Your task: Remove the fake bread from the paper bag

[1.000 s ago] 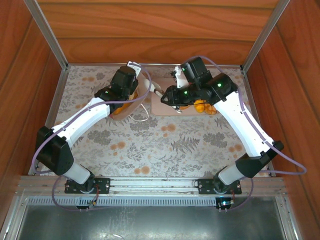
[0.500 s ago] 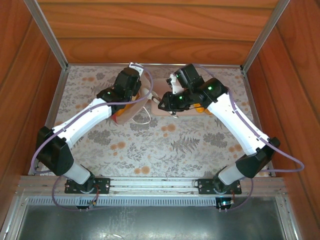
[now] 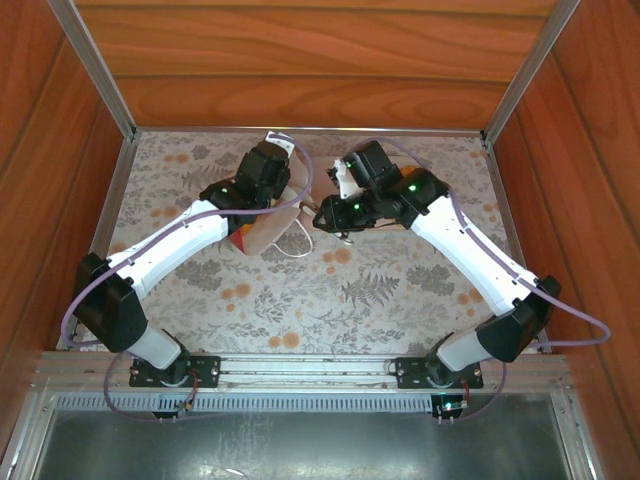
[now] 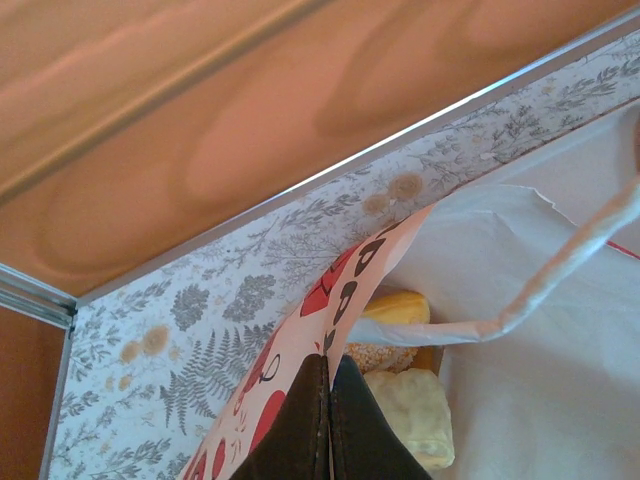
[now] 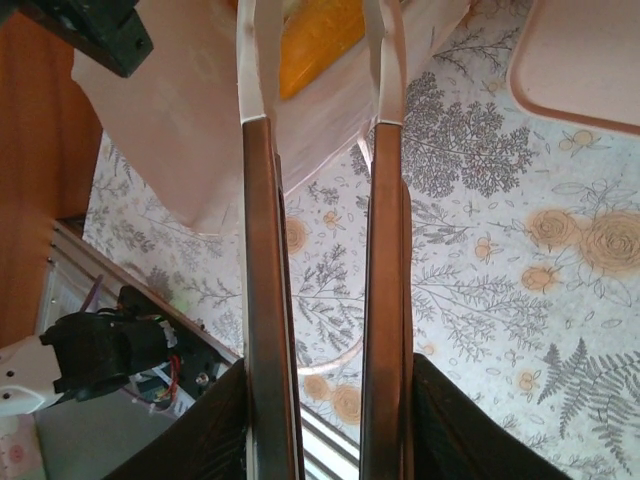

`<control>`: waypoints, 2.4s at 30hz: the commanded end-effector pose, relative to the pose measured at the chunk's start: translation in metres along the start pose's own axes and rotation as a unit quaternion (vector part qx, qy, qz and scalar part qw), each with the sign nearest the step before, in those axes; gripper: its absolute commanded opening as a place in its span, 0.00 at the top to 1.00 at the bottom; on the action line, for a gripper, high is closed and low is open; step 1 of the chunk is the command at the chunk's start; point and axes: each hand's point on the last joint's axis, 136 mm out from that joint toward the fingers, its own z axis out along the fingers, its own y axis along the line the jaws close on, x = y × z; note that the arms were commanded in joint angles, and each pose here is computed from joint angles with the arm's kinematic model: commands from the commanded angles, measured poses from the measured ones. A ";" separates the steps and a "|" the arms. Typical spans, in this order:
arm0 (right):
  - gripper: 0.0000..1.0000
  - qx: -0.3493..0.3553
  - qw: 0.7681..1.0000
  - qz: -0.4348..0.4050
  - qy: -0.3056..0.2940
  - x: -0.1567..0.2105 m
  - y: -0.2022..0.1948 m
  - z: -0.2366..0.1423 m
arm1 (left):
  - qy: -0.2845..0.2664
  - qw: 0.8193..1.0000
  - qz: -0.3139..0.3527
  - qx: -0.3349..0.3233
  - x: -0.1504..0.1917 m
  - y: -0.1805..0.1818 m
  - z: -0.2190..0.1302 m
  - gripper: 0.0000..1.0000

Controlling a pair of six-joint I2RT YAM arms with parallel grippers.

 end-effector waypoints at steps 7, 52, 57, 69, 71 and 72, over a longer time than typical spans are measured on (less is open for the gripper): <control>0.56 0.019 0.998 -0.047 -0.022 -0.022 -0.006 0.031 | -0.009 1.000 -0.019 -0.003 -0.005 0.004 -0.010 1.00; 0.43 -0.011 0.999 -0.033 0.004 -0.061 -0.008 0.110 | -0.011 1.000 -0.018 0.008 -0.004 0.001 -0.015 1.00; 0.42 -0.018 0.999 -0.029 0.007 -0.062 -0.007 0.113 | -0.013 1.000 -0.019 0.008 -0.006 0.001 -0.016 1.00; 0.60 -0.020 0.999 -0.013 0.030 -0.055 -0.013 0.121 | -0.014 1.000 -0.020 0.008 -0.007 0.001 -0.016 1.00; 0.63 -0.020 0.999 -0.016 0.026 -0.055 -0.012 0.118 | -0.015 1.000 -0.020 0.007 -0.008 0.002 -0.016 1.00; 0.66 -0.020 0.999 -0.017 0.023 -0.056 -0.012 0.116 | -0.014 1.000 -0.019 0.008 -0.007 0.001 -0.016 1.00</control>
